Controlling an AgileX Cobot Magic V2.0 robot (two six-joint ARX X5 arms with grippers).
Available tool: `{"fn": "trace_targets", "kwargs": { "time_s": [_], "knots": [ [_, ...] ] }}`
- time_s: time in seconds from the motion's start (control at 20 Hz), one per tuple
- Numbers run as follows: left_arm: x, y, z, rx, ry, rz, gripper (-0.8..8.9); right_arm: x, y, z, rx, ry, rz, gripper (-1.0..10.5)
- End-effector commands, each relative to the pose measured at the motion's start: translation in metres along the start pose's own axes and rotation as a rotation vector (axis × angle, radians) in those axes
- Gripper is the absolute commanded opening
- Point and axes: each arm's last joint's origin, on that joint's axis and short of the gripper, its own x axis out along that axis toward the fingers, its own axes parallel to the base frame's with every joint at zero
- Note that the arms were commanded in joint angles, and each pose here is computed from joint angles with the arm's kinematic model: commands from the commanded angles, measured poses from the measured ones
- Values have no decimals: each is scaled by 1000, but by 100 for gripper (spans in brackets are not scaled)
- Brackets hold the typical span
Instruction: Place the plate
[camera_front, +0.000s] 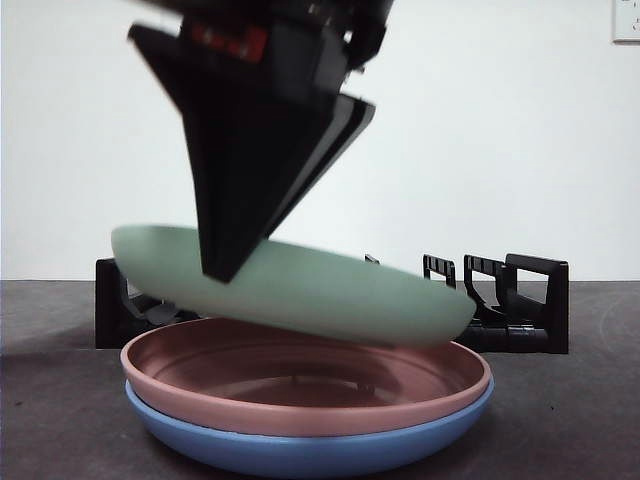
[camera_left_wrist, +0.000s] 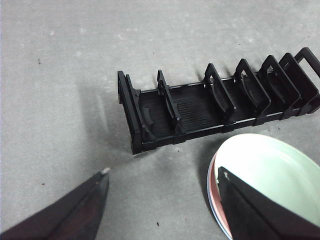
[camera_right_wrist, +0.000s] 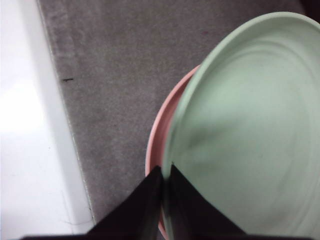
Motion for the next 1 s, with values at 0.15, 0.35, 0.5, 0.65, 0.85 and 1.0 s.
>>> {"fn": "trace_targets", "kwargs": {
  "time_s": [0.15, 0.35, 0.5, 0.65, 0.85, 1.0],
  "knots": [
    [0, 0, 2, -3, -9, 1, 344, 13, 7, 3, 16, 27, 6, 14],
    [0, 0, 2, 0, -10, 2, 344, 19, 9, 3, 22, 47, 13, 14],
    [0, 0, 2, -1, -10, 2, 344, 22, 9, 2, 40, 61, 17, 14],
    [0, 0, 2, -1, -11, 2, 344, 22, 10, 2, 42, 58, 44, 54],
    [0, 0, 3, -1, -12, 1, 344, 19, 10, 4, 90, 49, 58, 190],
    [0, 0, 3, -1, -12, 1, 344, -8, 2, 9, 107, -26, 9, 241]
  ]
}}
